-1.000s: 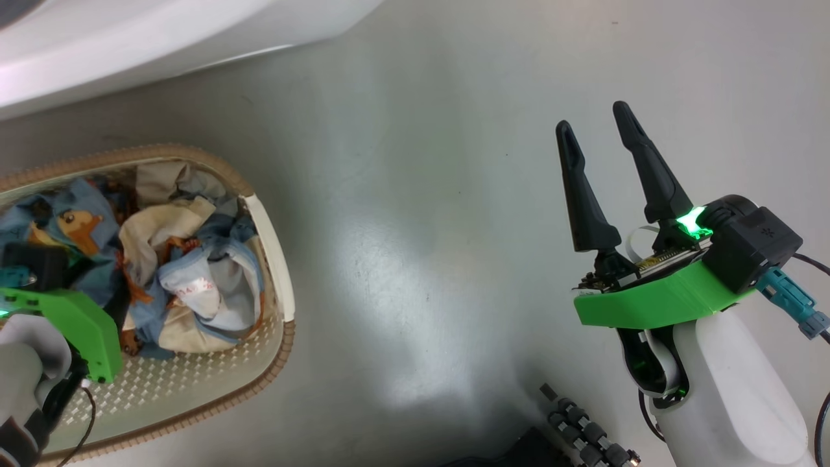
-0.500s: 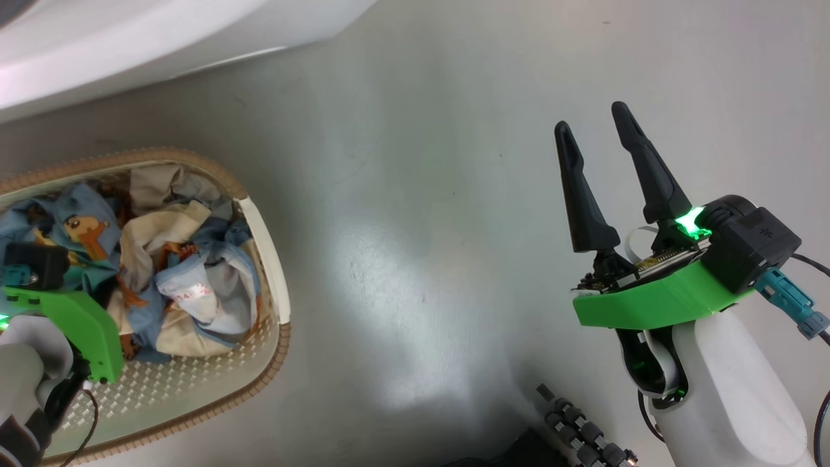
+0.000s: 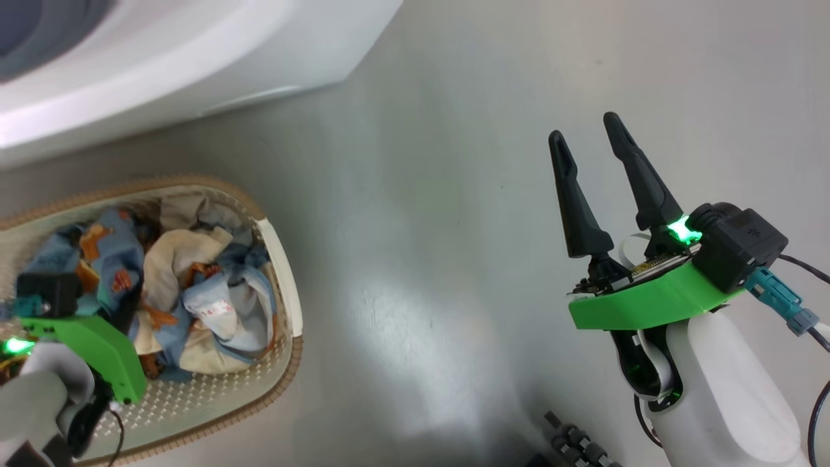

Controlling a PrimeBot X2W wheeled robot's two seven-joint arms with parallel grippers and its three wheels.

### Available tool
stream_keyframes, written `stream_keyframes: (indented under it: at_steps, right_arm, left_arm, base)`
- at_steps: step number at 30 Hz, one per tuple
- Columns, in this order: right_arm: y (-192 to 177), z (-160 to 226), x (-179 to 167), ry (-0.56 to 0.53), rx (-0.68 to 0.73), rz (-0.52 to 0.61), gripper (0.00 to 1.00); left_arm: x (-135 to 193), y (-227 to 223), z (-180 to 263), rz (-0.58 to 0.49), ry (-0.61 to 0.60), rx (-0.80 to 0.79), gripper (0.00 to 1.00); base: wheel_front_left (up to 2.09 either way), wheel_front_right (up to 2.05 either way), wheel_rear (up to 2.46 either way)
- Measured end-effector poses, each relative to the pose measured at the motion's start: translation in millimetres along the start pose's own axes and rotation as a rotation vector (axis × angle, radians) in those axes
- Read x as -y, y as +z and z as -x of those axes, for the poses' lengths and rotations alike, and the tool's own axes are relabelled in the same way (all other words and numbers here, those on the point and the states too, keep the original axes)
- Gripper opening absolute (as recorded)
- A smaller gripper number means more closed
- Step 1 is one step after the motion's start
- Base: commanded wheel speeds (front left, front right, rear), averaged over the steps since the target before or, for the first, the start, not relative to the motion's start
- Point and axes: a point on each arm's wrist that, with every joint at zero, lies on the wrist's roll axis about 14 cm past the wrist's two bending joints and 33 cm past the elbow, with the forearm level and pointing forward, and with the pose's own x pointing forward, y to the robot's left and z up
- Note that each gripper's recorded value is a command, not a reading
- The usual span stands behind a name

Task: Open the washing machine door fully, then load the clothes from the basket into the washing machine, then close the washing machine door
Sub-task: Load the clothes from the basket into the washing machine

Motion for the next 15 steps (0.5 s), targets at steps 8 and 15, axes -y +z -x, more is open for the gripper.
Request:
stream_keyframes:
  at_steps: [8, 15]
  right_arm:
    - [26, 6, -6, 0.010, 0.053, -0.001, 1.00]
    - [46, 15, -13, 0.019, 0.093, -0.007, 1.00]
  left_arm:
    - [17, 20, 27, 0.030, -0.036, 0.075, 0.00]
    - [29, 47, 60, 0.080, -0.048, 0.193, 0.00]
  base:
    - [0.00, 0.00, 0.00]
    - [0.00, 0.00, 0.00]
